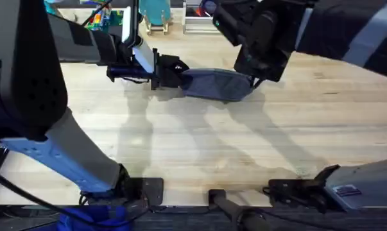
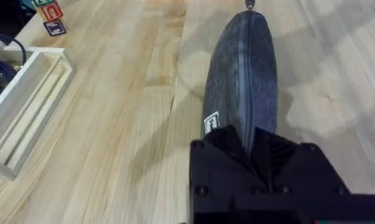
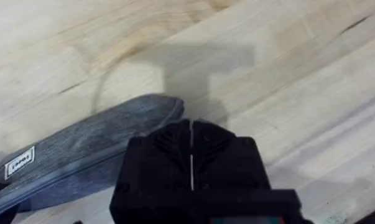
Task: Unzip the bag, pick up the pens from the table one at a time and place them inside, then zip the bag closed.
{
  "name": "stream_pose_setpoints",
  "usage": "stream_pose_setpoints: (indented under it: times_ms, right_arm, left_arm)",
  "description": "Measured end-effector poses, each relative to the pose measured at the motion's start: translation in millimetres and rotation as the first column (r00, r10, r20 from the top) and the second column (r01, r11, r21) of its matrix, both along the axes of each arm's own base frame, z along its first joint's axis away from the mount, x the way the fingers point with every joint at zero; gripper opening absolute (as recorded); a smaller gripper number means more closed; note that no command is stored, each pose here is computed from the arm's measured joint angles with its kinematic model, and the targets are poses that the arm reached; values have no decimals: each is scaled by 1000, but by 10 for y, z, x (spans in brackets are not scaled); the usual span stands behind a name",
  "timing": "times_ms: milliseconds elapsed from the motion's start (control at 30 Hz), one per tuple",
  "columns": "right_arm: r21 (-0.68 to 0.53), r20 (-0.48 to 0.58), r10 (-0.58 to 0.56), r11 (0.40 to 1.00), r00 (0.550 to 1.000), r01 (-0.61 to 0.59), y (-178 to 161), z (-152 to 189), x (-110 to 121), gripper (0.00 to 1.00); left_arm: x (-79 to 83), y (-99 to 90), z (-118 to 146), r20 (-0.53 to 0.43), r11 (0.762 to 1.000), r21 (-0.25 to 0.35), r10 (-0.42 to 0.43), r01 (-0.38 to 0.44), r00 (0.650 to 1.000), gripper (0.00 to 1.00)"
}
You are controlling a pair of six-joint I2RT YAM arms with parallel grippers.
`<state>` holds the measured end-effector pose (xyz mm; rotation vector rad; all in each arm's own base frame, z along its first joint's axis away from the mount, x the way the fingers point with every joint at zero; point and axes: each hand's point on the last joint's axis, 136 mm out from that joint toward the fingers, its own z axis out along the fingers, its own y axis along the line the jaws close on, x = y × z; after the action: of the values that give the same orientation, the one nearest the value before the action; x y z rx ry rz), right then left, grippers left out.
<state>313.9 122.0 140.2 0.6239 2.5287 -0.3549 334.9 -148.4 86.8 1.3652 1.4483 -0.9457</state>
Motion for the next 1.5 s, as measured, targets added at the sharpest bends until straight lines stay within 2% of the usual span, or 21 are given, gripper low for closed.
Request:
stream_pose_setpoints:
  times_ms: [433, 733, 1000, 1500]
  right_arm:
    - [30, -27, -36, 999, 999, 36, -136, -27, 58, 29]
    - [3, -8, 140, 990, 990, -140, -57, 20, 295, 29]
    - [32, -51, 318, 948, 947, -316, 19, -11, 413, 30]
    - [99, -145, 350, 936, 925, -339, -157, -378, 260, 30]
  left_arm:
    - [-16, -19, 1, -3, 1000, -3, -6, 6, 1000, 43]
    - [-15, -16, -3, -3, 1000, -1, -5, 5, 1000, 43]
    - [-15, -16, -5, -3, 1000, 0, -5, 5, 1000, 42]
    - [-17, -16, -5, -4, 1000, -1, -5, 5, 1000, 43]
